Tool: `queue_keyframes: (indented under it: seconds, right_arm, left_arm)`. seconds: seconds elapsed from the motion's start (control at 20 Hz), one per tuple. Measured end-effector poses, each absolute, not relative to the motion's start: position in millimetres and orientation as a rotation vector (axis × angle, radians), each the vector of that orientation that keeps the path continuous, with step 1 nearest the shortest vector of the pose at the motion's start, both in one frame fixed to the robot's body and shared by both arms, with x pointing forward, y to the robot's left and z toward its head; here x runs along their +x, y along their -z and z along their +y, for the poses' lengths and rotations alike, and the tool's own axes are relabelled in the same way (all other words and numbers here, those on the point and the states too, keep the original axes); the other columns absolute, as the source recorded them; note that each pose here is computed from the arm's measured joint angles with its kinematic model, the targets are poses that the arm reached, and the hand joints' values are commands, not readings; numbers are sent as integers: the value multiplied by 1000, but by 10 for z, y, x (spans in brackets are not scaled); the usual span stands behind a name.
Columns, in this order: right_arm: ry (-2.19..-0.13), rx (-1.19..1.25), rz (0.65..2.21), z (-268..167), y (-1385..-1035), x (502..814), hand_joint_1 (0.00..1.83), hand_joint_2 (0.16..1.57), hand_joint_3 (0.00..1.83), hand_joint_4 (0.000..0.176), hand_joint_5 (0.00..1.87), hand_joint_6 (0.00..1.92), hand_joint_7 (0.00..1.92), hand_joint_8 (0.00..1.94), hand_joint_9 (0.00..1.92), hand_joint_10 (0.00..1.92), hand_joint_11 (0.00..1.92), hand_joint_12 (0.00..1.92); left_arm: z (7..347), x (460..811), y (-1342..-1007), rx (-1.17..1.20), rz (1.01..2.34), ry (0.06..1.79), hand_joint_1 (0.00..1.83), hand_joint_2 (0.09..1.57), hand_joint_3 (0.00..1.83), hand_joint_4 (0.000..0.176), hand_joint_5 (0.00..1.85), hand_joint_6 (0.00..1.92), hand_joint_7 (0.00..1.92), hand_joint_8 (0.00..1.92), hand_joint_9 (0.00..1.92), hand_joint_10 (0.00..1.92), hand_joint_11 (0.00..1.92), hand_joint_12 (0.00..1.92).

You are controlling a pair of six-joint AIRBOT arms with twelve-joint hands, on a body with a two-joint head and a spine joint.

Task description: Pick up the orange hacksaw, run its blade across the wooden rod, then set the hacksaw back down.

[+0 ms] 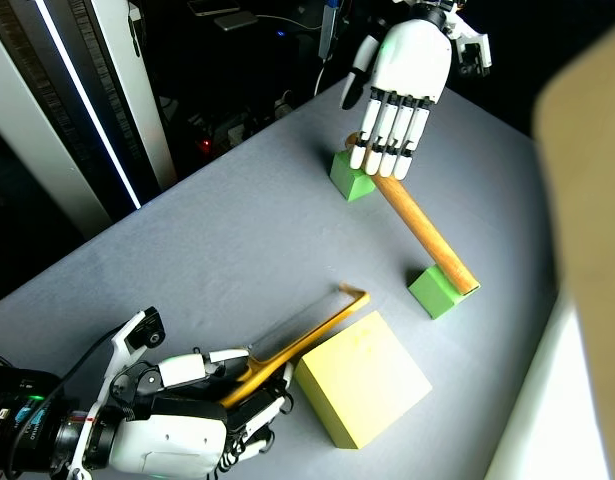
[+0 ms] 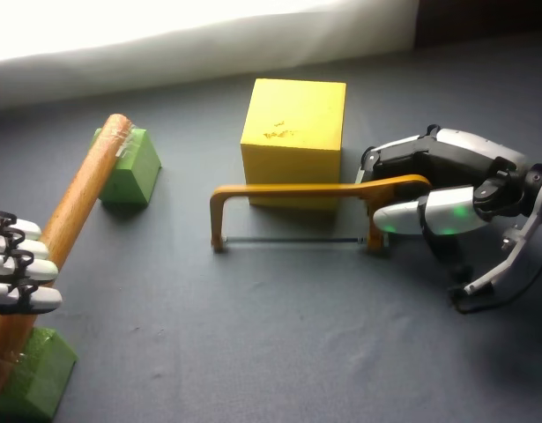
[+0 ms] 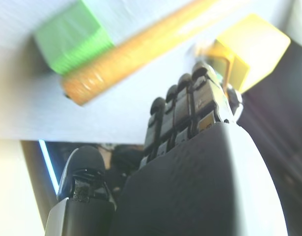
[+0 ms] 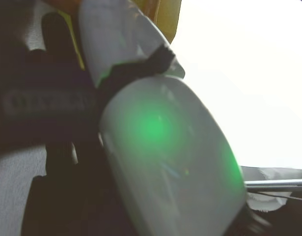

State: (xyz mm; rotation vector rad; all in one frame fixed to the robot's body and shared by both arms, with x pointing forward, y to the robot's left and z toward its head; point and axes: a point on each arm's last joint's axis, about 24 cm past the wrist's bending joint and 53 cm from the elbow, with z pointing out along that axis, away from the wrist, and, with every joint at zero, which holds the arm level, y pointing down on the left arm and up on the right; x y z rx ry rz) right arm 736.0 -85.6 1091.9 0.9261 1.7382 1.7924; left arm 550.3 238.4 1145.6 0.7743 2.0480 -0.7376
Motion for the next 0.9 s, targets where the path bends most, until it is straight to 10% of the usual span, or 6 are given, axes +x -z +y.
queue_keyframes:
  seconds: [0.9]
  right_arm:
    - [-1970, 989, 1345, -1217, -11396, 7064, 1373, 1140, 1, 0, 838, 963, 983, 1067, 864, 1368, 476, 1262]
  left_arm:
    - [2474, 5385, -11302, 830, 2120, 728, 108, 1302, 0, 0, 61, 1, 64, 0, 39, 0, 10, 57]
